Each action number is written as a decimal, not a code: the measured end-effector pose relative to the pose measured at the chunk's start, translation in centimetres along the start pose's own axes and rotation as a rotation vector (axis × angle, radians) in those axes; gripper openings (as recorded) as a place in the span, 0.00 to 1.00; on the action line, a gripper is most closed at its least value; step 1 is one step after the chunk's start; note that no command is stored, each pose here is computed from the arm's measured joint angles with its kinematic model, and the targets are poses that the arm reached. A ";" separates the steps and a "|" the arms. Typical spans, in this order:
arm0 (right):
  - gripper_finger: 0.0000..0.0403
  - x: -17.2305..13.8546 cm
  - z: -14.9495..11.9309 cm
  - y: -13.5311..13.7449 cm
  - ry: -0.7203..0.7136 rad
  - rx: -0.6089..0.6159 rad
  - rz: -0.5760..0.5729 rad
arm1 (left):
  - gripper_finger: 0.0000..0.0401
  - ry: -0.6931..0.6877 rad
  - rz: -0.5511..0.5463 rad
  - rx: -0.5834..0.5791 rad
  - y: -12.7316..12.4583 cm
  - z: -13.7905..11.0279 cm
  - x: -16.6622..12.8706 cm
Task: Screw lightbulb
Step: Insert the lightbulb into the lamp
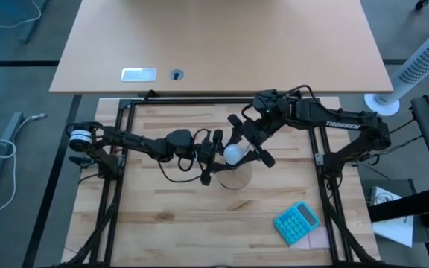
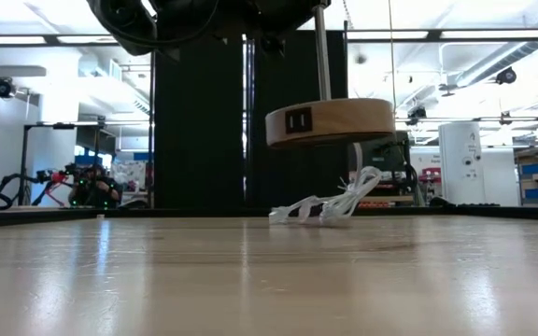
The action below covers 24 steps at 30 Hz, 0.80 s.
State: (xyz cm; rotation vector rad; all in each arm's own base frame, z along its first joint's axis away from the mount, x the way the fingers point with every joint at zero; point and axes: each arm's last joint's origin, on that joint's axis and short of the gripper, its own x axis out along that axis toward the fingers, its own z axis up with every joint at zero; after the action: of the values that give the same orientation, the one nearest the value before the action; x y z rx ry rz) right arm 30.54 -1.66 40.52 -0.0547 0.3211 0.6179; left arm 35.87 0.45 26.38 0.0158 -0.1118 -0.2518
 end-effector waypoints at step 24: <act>0.60 -2.8 1.4 -1.1 0.037 0.023 -0.872 | 0.27 -0.027 0.792 0.074 4.1 3.3 -3.2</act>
State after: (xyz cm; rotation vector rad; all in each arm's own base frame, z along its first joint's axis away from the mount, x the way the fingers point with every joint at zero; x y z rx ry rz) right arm 29.38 -3.94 42.67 -0.1730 0.3056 -0.2515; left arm 33.40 5.25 29.46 0.0397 -0.1453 0.5439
